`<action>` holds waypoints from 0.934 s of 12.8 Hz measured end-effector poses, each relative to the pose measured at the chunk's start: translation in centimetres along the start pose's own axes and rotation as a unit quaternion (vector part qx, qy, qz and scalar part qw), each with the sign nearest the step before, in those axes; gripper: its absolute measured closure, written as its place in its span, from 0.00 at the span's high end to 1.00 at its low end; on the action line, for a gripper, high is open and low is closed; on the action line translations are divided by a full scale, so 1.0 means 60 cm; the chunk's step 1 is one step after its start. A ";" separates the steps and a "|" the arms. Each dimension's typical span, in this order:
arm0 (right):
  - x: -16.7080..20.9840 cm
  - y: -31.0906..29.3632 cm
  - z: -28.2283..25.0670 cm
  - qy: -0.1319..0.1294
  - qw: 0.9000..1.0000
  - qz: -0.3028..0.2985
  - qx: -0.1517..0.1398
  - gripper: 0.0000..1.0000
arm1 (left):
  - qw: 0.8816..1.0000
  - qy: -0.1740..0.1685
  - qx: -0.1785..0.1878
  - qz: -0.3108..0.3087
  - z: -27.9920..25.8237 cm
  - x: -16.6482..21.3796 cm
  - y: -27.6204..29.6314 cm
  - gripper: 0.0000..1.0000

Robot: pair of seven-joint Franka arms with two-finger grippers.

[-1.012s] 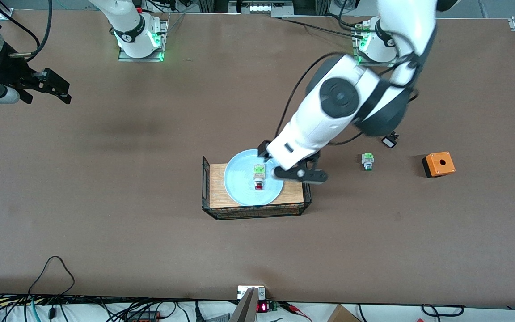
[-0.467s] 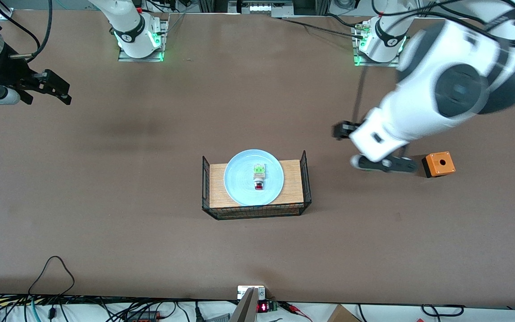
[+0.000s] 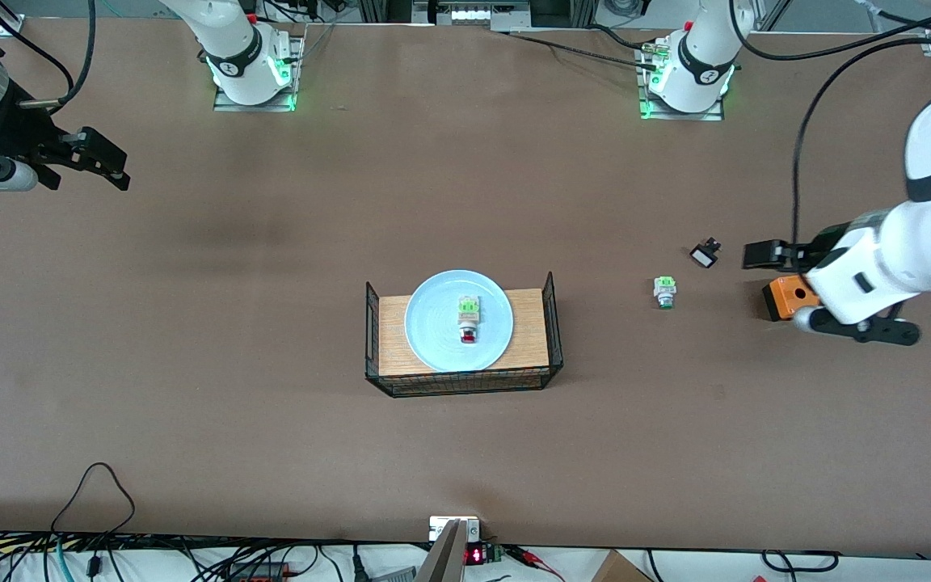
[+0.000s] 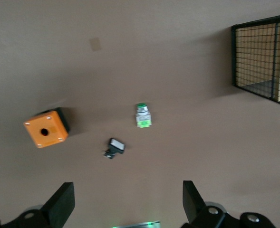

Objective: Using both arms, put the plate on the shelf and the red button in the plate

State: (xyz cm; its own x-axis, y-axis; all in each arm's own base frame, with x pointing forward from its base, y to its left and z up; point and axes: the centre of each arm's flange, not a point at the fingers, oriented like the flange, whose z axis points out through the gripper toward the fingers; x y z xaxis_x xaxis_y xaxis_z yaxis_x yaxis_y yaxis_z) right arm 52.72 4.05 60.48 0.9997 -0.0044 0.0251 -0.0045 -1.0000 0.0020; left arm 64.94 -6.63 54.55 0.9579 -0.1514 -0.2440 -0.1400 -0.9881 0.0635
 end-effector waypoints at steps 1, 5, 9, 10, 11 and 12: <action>0.000 0.000 0.000 0.000 1.000 0.000 0.000 1.00 | 1.000 0.007 0.012 0.010 -0.013 -0.015 0.002 1.00; 0.000 0.000 0.000 0.000 1.000 0.000 0.000 1.00 | 0.994 0.098 0.044 0.003 -0.023 -0.093 -0.003 1.00; 0.000 0.000 0.000 0.000 1.000 0.000 0.000 1.00 | 0.993 0.107 0.039 -0.020 0.011 -0.151 -0.039 1.00; 0.000 0.000 0.000 0.000 1.000 0.000 0.000 1.00 | 0.993 0.110 0.034 -0.019 0.009 -0.154 -0.038 1.00; 0.000 0.000 0.000 0.000 1.000 0.000 0.000 1.00 | 0.993 0.112 0.033 -0.015 0.005 -0.156 -0.032 1.00; 0.000 0.000 0.000 0.000 1.000 0.000 0.000 1.00 | 0.993 0.114 0.034 -0.010 0.002 -0.158 -0.022 1.00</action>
State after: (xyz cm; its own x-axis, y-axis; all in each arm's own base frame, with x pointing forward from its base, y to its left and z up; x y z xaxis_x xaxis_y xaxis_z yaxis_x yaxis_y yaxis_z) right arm 52.75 4.05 60.46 0.9997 -0.0045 0.0248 -0.0046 -1.0000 0.0021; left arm 56.00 -3.87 56.65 0.9914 -0.1291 -0.0191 -0.1292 -0.9916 -0.0059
